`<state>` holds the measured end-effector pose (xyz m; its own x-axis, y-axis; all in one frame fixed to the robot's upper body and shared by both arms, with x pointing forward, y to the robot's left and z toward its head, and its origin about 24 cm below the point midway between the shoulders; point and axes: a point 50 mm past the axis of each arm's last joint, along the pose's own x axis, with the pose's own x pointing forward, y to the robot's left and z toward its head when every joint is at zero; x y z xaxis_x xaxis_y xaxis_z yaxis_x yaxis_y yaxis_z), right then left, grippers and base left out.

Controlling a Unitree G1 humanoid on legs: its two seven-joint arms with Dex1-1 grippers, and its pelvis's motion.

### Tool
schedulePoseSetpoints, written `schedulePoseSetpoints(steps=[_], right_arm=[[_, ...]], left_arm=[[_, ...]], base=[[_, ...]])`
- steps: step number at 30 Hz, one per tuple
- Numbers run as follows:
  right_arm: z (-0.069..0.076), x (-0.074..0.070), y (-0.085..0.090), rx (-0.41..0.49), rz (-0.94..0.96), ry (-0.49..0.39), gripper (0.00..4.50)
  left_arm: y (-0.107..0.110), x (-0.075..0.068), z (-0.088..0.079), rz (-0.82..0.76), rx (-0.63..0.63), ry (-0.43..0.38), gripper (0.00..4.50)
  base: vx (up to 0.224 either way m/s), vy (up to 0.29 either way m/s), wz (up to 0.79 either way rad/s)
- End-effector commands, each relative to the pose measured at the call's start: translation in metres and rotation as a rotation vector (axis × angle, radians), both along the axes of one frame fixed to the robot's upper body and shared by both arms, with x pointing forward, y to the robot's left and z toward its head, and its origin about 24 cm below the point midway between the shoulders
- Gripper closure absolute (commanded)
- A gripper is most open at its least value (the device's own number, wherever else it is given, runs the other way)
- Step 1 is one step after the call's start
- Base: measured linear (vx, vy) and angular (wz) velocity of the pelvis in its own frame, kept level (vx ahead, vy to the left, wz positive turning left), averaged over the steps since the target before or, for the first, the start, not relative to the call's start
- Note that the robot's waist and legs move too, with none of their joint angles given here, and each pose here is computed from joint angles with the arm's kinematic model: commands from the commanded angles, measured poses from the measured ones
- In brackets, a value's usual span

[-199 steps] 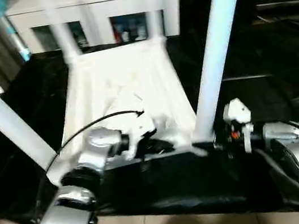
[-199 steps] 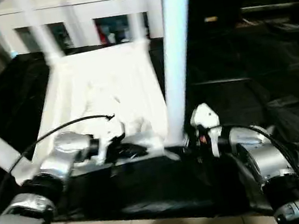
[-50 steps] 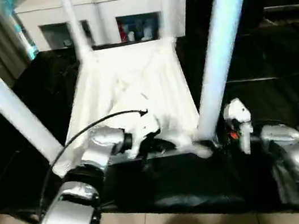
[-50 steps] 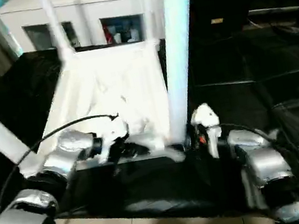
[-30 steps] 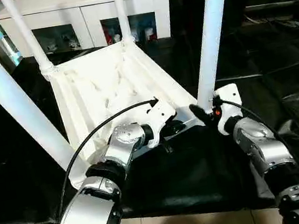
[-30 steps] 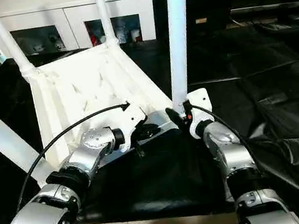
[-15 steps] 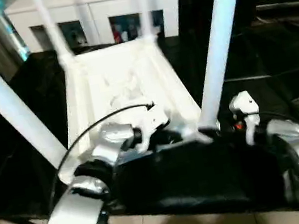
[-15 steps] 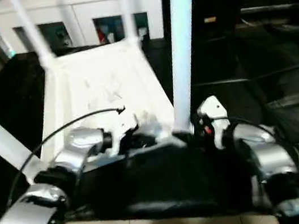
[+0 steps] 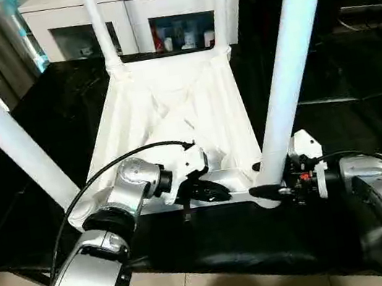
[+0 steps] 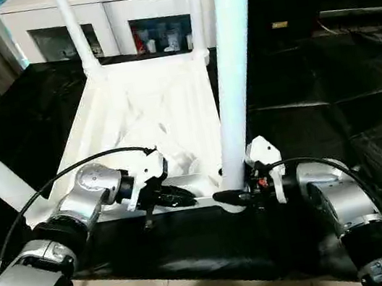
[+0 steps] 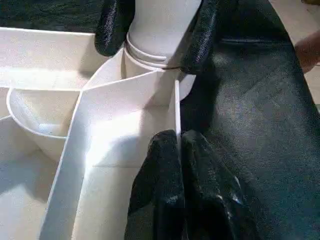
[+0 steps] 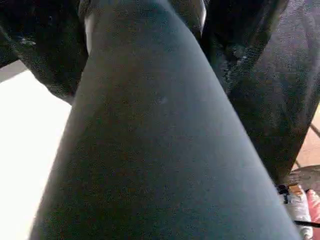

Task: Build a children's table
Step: Rotate leg to tighten

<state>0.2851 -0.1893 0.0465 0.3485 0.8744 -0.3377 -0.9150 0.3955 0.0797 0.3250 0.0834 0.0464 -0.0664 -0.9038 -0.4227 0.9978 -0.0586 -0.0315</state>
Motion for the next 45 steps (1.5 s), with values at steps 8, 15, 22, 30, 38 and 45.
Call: schedulePoseSetpoints(steps=[8,15,22,30,38,45], right_arm=[[-0.013,-0.003,0.01,0.032,-0.085,0.043,1.94],[-0.041,0.016,0.012,-0.048,-0.52,0.023,1.97],[-0.051,0.027,0.04,-0.062,-0.706,0.051,1.97],[-0.044,0.033,0.048,-0.039,-0.671,-0.005,0.99],[-0.007,0.003,-0.017,0.035,-0.401,-0.083,0.83],[0.015,-0.014,-0.055,0.025,-0.352,-0.087,0.83]], left_arm=[[-0.014,0.006,0.011,0.037,-0.046,-0.081,4.5],[-0.032,0.02,0.011,0.286,-0.05,-0.153,4.5],[-0.059,0.019,0.009,0.376,-0.059,-0.166,4.5],[-0.066,0.016,0.009,0.368,-0.071,-0.185,4.5],[-0.055,0.014,0.008,0.291,-0.076,-0.188,4.5],[-0.05,0.012,0.007,0.251,-0.08,-0.182,4.5]], base=[[0.0,0.0,0.0],[0.0,0.0,0.0],[0.0,0.0,0.0],[0.0,0.0,0.0],[0.0,0.0,0.0],[0.0,0.0,0.0]])
